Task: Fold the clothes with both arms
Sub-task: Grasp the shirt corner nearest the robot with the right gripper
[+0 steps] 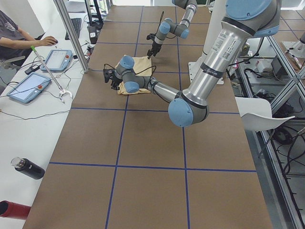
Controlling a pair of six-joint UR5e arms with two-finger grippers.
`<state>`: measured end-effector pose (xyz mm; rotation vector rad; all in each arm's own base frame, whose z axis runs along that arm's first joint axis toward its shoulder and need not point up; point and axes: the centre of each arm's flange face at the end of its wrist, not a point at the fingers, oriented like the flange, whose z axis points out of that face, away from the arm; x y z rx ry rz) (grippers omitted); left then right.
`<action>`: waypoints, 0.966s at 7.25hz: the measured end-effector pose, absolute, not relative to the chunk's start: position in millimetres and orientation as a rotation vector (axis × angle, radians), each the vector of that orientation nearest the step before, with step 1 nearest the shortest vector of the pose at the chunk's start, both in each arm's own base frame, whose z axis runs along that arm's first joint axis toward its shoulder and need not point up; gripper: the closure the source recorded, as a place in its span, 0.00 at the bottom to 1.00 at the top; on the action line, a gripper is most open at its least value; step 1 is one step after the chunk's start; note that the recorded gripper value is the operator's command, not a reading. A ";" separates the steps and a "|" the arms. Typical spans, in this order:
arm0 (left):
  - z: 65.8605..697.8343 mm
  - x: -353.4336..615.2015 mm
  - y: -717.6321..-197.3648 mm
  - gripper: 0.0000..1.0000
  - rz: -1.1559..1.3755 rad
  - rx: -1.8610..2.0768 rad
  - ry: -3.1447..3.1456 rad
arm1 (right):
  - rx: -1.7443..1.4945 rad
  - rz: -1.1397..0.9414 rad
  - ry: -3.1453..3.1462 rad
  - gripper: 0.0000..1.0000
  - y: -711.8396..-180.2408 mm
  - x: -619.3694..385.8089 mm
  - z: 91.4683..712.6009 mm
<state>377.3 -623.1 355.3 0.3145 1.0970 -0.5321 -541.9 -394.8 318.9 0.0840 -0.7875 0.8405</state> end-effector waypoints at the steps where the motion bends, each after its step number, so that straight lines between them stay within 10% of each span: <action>1: 355.6 377.3 -623.1 0.70 -0.532 0.314 1.097 | 0.083 0.841 -0.784 0.99 -395.1 -542.9 320.1; 7: 352.4 378.7 -623.3 0.70 -0.535 0.313 1.102 | 0.081 0.843 -0.788 1.00 -392.2 -540.5 319.9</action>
